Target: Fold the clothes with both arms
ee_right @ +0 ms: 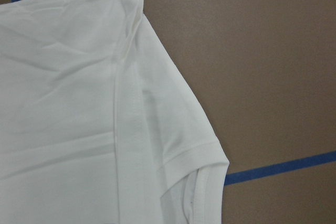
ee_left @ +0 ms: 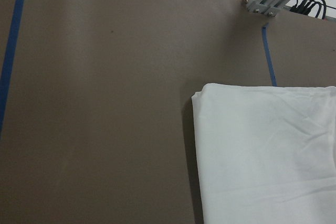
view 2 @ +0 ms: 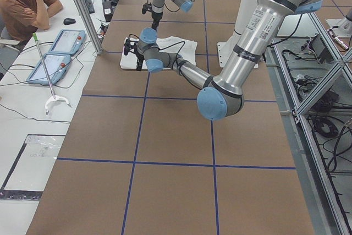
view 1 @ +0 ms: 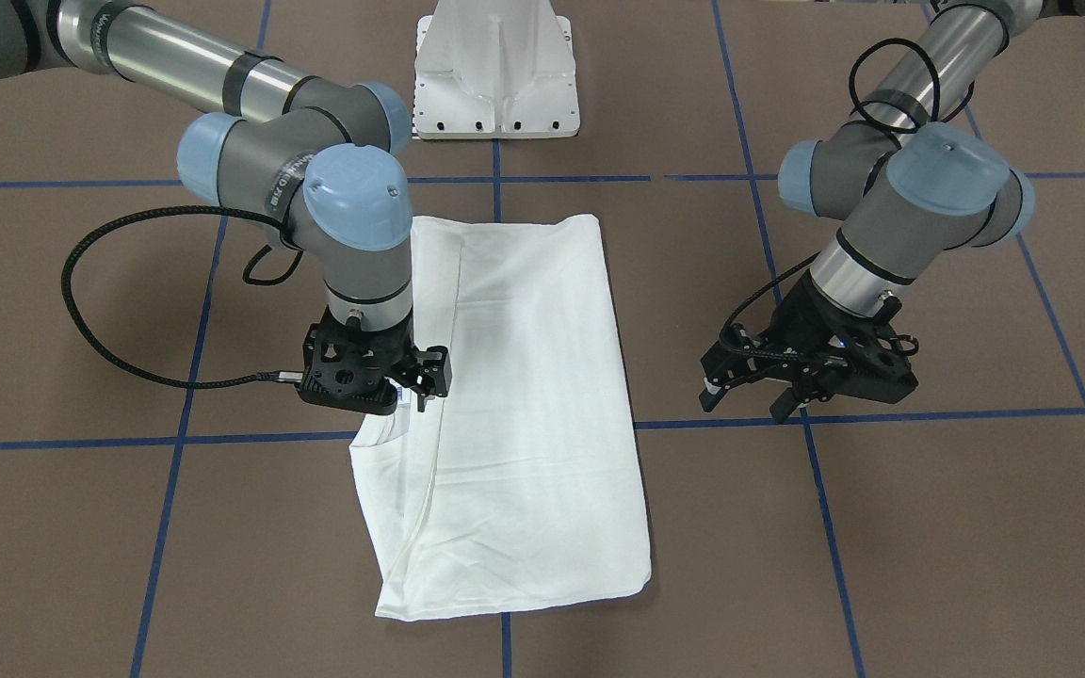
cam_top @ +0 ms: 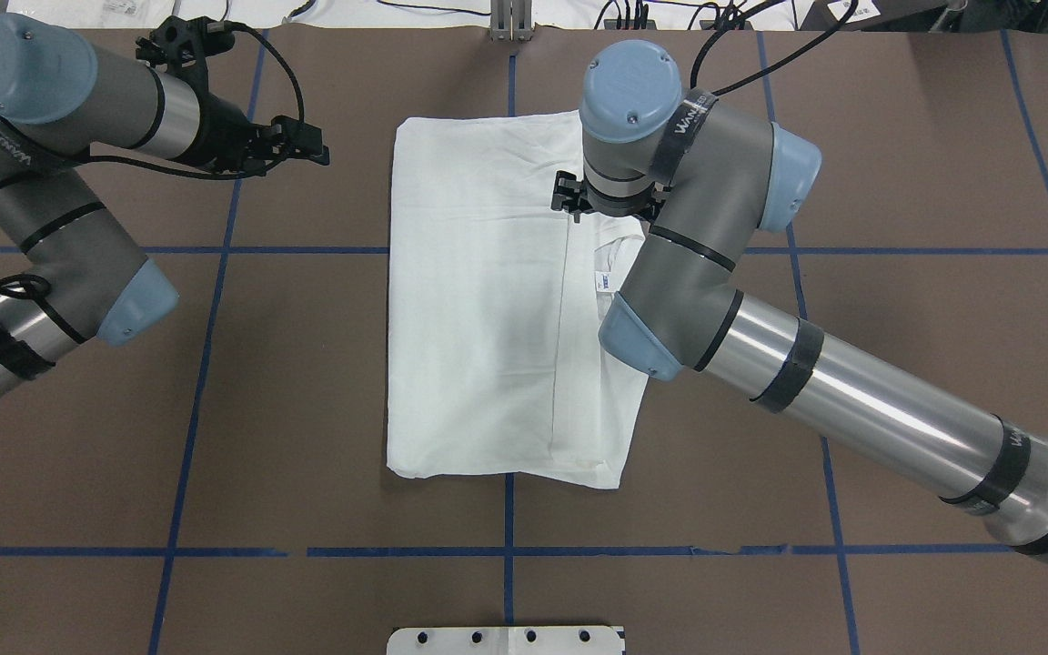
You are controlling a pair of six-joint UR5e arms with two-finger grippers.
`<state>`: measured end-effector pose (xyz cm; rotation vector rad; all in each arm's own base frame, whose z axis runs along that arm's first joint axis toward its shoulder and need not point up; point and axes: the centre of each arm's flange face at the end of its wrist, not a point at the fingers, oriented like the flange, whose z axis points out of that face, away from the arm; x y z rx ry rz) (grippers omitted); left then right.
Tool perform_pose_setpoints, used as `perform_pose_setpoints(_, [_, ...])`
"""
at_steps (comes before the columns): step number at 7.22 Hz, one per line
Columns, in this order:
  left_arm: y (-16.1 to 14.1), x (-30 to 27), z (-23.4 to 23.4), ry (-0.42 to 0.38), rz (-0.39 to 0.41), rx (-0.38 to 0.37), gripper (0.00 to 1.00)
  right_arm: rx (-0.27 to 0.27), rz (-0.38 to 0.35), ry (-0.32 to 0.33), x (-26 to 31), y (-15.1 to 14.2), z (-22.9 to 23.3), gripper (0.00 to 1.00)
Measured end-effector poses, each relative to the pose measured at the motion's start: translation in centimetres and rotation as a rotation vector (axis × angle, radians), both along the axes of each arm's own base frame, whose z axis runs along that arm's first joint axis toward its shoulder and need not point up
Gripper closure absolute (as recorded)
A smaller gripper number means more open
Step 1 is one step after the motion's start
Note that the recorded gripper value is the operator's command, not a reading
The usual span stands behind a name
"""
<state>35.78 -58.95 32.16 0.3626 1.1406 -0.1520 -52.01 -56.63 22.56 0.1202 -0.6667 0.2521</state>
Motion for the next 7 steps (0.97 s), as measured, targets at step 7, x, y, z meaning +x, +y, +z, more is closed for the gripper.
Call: perform_pose_setpoints(7, [0.2,0.3,0.7,-0.003,0.014,-0.011,0.0,0.054,-0.068,0.133,-5.5,-2.0,0.3,0.0])
